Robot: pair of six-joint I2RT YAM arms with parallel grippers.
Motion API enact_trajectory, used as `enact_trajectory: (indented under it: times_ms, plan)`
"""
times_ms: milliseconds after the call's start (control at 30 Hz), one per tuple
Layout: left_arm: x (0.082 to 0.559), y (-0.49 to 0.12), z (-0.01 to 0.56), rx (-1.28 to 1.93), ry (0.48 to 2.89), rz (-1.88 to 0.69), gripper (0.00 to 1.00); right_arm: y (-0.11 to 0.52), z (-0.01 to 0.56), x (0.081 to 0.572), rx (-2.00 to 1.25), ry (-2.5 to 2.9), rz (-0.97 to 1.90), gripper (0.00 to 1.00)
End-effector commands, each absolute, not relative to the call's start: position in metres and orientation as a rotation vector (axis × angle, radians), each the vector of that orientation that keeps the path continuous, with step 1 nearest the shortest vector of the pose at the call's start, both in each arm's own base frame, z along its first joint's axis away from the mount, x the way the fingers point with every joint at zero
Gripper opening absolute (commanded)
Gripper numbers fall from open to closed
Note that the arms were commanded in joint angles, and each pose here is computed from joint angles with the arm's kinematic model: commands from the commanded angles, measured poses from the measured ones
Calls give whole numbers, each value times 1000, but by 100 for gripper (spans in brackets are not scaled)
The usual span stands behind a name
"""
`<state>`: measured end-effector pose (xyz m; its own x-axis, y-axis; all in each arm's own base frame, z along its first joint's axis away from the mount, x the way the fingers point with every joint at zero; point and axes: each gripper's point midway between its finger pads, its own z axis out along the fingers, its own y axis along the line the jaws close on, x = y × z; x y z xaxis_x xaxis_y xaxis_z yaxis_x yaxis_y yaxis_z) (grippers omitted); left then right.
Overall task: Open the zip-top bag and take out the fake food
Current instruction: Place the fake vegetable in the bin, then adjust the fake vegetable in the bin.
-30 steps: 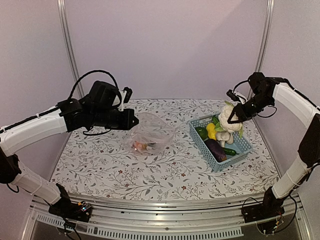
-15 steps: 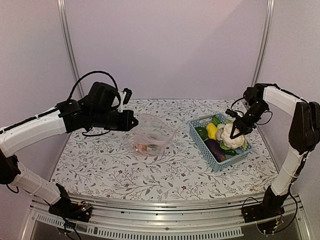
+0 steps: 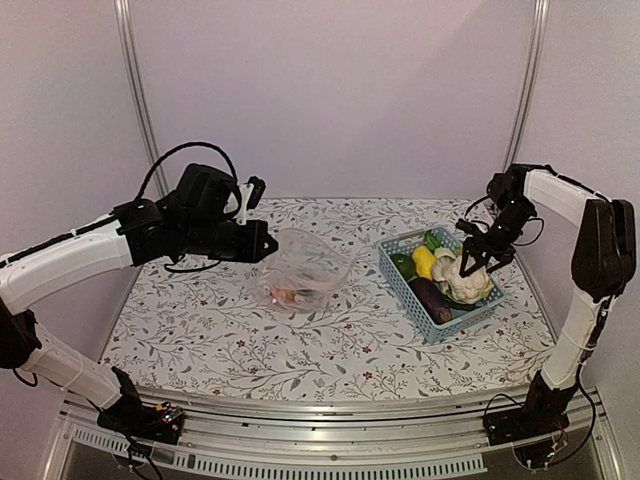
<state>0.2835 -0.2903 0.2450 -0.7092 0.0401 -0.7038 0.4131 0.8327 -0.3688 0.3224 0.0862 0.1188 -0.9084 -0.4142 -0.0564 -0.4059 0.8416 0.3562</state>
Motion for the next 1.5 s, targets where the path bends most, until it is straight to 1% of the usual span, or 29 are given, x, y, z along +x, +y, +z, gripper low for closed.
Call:
enact_trajectory:
  times_ms: [0,67,200,333,367,467,567,600,633,700,767,1033,1100,1200,1300,1433,1467]
  plan:
    - [288,-291,244,333,2275,-681,0,79,185,338,763,-3188,-494,98]
    - [288,-294,242,334,2280,-694,0,77,199,335,781,-3194,-475,99]
    - [287,-300,240,344,2282,-730,0,77,210,331,813,-3201,-472,99]
    - [287,-302,239,355,2284,-737,0,89,237,337,932,-3301,-570,99]
    - [287,-303,239,358,2284,-740,0,89,248,340,975,-3368,-550,99]
    - [287,-306,238,366,2287,-748,0,78,256,345,999,-3525,-405,99]
    - [287,-309,239,370,2288,-763,0,69,235,336,1070,-3466,-301,99]
    - [287,-310,238,371,2286,-765,0,67,219,331,1043,-3391,-292,99]
    - [287,-310,238,372,2288,-768,0,64,206,329,1039,-3323,-284,98]
    - [286,-311,236,376,2295,-771,0,61,178,327,1020,-3232,-279,93]
    - [286,-312,235,377,2298,-773,0,59,159,327,1034,-3207,-254,93]
    - [286,-314,233,401,2308,-771,0,56,117,335,1021,-3124,-166,91]
    - [287,-313,233,398,2308,-759,0,57,110,336,1062,-3100,-99,84]
    - [287,-312,232,397,2311,-753,0,52,100,339,1067,-3066,-16,68]
    - [286,-313,230,405,2317,-752,0,54,101,337,1058,-3057,-30,50]
    - [287,-312,228,410,2323,-740,0,63,118,333,1055,-3067,-122,25]
    - [287,-313,228,412,2322,-740,0,64,123,334,1055,-3077,-135,23]
